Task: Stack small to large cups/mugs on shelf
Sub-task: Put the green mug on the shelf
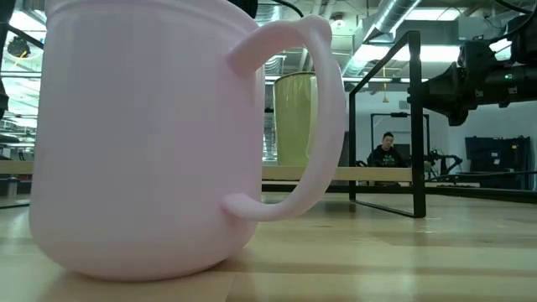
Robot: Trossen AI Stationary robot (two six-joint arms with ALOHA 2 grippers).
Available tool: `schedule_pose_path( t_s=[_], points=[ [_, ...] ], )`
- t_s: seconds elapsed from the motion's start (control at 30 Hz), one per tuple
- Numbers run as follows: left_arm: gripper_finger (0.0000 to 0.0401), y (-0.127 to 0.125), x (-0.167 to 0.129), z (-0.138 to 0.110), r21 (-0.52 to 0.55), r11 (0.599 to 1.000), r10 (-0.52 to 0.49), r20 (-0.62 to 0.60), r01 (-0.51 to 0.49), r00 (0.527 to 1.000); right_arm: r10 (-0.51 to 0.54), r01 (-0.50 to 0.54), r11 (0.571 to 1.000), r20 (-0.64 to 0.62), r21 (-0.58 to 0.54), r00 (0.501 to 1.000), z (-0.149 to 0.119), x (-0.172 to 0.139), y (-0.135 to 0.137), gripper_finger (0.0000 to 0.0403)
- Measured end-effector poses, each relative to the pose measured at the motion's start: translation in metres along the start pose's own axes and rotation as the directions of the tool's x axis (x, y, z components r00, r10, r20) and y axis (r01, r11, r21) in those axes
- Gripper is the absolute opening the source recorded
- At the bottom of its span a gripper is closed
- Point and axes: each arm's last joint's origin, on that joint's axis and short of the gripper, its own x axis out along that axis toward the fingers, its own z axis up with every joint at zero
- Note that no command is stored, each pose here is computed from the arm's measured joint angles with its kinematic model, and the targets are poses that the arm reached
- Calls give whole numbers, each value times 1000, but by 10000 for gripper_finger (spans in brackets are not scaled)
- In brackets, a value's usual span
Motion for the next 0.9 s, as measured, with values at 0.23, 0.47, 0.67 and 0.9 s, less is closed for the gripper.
schedule_pose_path(
  t_s=[0.23,0.47,0.67,0.9],
  points=[
    [0,-18,0,-1,12,1000,-19,15,19,1000,0,0,1000,0,0,1000,0,0,0,178],
    [0,-25,0,-1,4,1000,-29,35,29,999,0,0,1000,0,0,1000,0,0,0,178],
    [0,-29,0,-1,16,999,-40,43,39,998,0,0,1000,0,0,1000,0,0,0,178],
    [0,-31,7,2,24,999,-33,33,33,999,0,0,1000,0,0,1000,0,0,0,178]
  ],
)
